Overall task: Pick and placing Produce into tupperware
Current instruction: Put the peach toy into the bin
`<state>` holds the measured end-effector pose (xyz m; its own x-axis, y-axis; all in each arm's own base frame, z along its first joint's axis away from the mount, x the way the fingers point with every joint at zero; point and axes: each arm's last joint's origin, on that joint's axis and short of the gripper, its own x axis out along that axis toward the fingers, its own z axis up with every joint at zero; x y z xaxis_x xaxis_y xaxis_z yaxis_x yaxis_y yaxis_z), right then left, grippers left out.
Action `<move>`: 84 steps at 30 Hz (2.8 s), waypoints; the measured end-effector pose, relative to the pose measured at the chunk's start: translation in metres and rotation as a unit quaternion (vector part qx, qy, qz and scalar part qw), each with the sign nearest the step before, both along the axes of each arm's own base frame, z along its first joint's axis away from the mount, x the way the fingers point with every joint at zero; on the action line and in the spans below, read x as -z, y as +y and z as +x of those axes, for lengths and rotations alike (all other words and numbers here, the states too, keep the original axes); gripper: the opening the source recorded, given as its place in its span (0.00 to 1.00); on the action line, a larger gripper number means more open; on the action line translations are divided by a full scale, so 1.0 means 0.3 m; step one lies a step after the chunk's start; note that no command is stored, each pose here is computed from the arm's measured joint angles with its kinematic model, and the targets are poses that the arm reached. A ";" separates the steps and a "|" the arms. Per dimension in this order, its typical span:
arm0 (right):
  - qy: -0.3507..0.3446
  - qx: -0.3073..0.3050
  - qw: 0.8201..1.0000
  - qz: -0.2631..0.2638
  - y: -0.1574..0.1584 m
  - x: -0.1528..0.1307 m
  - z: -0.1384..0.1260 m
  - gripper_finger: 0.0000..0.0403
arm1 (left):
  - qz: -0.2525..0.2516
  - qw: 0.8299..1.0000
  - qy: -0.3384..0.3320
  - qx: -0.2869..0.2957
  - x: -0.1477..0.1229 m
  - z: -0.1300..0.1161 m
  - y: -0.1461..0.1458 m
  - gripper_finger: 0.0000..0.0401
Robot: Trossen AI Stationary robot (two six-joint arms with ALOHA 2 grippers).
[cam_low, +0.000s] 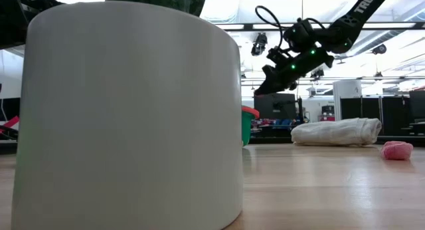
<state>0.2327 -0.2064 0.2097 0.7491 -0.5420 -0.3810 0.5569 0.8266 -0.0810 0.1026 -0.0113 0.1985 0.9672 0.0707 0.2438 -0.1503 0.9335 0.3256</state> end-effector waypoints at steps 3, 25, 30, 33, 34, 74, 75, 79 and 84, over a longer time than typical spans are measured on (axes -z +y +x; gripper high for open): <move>-0.021 -0.030 0.999 0.006 0.015 -0.008 0.016 0.17 | 0.000 1.000 0.000 0.000 0.000 0.000 0.000 0.11; -0.119 -0.144 0.982 -0.023 0.148 -0.072 0.130 0.17 | 0.000 1.000 0.000 -0.001 0.000 0.000 0.000 0.11; -0.128 -0.159 0.979 -0.025 0.172 -0.079 0.145 0.17 | 0.000 1.000 0.000 -0.001 0.000 0.000 0.000 0.11; -0.144 -0.154 0.977 -0.028 0.169 -0.089 0.145 0.17 | 0.000 1.000 0.000 -0.001 0.000 0.000 0.000 0.11; -0.151 -0.145 0.977 -0.025 0.166 -0.094 0.146 0.17 | 0.000 1.000 0.000 -0.001 0.000 0.000 0.000 0.11; 0.084 -0.086 0.985 0.120 0.006 -0.068 0.388 0.17 | -0.002 1.000 -0.001 0.000 0.000 0.000 0.000 0.11; 0.087 -0.086 0.985 0.122 0.005 -0.058 0.390 0.17 | -0.002 1.000 -0.001 0.000 0.000 0.000 0.000 0.11; 0.110 -0.084 0.981 0.136 -0.002 -0.012 0.395 0.17 | -0.002 1.000 -0.001 0.000 0.000 0.000 0.000 0.11; 0.140 -0.071 0.978 0.140 -0.007 0.035 0.397 0.17 | -0.002 1.000 0.000 0.000 0.000 0.000 0.000 0.11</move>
<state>0.3519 -0.2085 0.1993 0.6543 -0.2864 -0.6999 0.4241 0.9052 0.0261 0.1025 -0.0113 0.1985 0.9670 0.0717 0.2443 -0.1504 0.9351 0.3210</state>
